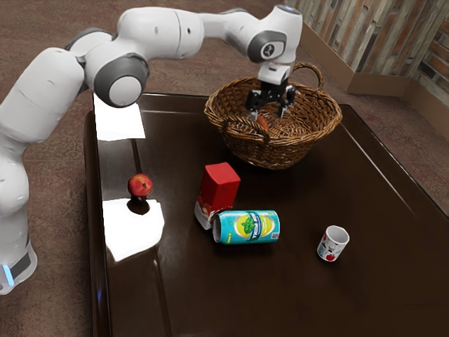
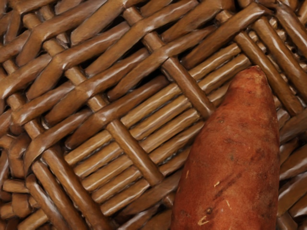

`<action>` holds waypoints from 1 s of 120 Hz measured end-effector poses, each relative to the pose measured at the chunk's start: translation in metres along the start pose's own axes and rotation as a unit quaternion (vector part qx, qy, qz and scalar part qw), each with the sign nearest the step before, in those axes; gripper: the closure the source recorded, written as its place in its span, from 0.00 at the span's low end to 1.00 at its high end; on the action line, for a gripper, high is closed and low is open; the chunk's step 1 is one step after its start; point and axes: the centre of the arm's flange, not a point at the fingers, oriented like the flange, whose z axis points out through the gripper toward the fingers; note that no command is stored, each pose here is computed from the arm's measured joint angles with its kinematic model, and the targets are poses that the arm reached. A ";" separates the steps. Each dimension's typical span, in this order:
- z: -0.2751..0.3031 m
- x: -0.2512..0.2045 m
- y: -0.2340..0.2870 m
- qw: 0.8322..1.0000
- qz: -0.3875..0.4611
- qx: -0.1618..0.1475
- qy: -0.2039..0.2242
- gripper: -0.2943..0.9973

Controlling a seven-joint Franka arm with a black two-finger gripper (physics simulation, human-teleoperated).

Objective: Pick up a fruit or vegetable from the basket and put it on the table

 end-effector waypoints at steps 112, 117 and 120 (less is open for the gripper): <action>-0.148 0.189 -0.009 0.977 0.143 0.151 0.054 0.62; -0.144 0.227 -0.013 0.971 0.165 0.160 0.059 0.63; -0.136 0.248 -0.015 0.969 0.176 0.162 0.063 0.63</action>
